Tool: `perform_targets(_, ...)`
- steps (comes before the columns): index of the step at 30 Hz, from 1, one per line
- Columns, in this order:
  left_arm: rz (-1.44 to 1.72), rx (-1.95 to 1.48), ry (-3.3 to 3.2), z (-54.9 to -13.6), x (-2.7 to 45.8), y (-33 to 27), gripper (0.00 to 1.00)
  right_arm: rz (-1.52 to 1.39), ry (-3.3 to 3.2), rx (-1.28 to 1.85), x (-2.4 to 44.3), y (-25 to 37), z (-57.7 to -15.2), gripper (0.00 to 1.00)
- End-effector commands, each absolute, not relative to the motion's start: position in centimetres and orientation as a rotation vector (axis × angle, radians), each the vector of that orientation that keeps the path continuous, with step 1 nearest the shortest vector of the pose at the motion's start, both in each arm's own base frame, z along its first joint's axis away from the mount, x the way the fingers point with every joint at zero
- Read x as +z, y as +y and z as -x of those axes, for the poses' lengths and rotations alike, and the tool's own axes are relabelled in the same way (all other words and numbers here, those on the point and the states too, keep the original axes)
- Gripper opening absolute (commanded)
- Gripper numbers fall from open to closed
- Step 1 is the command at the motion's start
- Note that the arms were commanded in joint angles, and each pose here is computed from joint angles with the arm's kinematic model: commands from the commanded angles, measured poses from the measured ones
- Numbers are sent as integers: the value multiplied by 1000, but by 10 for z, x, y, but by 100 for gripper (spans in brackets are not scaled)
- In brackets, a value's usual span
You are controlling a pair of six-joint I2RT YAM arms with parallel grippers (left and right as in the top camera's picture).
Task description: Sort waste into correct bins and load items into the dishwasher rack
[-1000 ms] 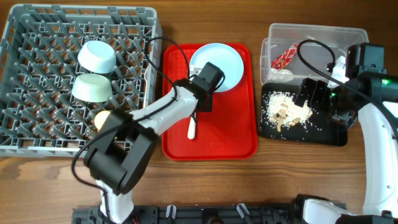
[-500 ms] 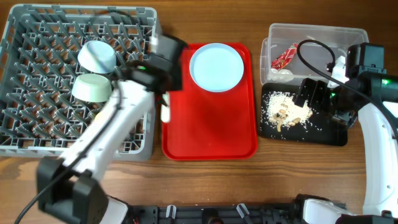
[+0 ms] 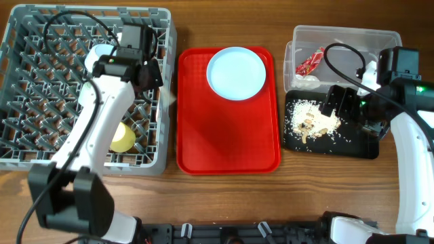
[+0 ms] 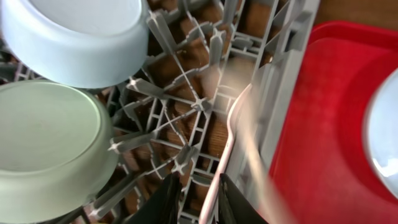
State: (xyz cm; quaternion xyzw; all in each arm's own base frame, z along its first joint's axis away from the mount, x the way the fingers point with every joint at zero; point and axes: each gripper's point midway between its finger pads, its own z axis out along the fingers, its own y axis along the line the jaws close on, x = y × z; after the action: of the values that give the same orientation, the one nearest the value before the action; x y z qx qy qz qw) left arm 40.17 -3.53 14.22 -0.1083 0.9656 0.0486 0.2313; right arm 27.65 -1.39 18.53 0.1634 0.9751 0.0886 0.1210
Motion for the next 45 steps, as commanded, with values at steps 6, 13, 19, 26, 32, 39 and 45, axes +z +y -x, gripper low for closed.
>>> perform_targets(6,273,153,2728,-406,114,-37,26,-458,2828,230,192,-17,-275,100)
perform_targets(13,270,123,2723,-405,118,-40,31,-459,2828,230,192,-17,-275,100)
perform_targets(19,251,21,2746,-404,116,-53,38,-459,2828,230,192,-17,-275,100)
perform_targets(26,185,-233,2741,-406,123,-90,57,-458,2824,229,193,-17,-276,100)
perform_targets(32,203,-352,2673,-415,152,-121,69,-458,2822,229,193,-17,-276,100)
perform_targets(39,192,-442,2505,-439,241,-145,75,-456,2817,230,193,-18,-278,100)
perform_targets(45,204,-451,2360,-466,270,-154,77,-456,2817,229,193,-18,-278,100)
